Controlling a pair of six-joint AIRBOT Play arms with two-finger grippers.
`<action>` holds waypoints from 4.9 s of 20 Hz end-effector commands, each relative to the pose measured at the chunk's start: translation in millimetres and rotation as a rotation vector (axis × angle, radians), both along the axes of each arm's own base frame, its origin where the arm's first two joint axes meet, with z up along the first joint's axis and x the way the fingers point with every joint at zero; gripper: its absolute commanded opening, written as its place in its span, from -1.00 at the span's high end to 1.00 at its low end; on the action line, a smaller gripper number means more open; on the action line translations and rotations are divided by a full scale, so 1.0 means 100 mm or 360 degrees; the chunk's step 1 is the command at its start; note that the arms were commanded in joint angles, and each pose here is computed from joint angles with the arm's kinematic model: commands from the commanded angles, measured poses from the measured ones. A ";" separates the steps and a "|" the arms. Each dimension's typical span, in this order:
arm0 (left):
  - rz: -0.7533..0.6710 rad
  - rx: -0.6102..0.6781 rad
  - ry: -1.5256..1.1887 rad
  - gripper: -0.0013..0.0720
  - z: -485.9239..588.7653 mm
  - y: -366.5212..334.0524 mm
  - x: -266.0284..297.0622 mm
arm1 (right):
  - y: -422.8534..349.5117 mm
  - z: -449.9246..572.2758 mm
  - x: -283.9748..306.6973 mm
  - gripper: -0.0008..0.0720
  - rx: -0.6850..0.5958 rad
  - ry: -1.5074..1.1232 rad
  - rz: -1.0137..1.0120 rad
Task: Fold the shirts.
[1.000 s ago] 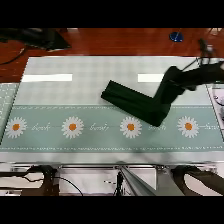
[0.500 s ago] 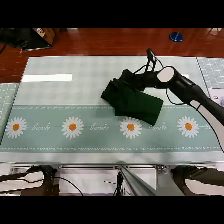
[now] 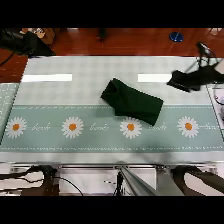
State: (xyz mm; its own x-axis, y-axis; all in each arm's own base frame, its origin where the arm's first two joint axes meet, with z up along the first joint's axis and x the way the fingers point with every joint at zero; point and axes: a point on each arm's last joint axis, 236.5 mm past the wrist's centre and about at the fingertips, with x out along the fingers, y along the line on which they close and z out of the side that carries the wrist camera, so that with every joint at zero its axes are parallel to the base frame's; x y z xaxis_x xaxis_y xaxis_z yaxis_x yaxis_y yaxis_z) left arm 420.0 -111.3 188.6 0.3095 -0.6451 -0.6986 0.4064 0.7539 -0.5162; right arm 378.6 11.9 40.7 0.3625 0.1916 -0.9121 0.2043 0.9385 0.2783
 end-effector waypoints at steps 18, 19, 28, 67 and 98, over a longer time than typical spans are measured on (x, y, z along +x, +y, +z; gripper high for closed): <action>-0.0017 0.0111 0.0144 -0.08 -0.25 0.12 -0.14 | 1.32 -1.27 -0.14 0.40 0.1032 -0.0047 -0.0254; -0.0017 0.0112 0.0144 -0.08 -0.25 0.13 -0.14 | 1.36 -1.18 -0.08 0.89 0.1093 -0.0071 -0.0257; -0.0013 0.0128 0.0148 -0.08 -0.27 0.14 -0.14 | 0.37 0.52 0.07 0.90 0.0953 -0.0500 -0.0106; 0.0020 0.0146 0.0154 -0.08 -0.42 0.19 0.01 | -2.01 -0.32 -4.94 0.89 -0.0558 0.1569 -0.1741; 0.0092 0.1112 0.0141 -0.97 -1.55 -0.04 0.43 | 0.11 -0.38 0.60 -0.51 -0.0641 0.0447 0.0684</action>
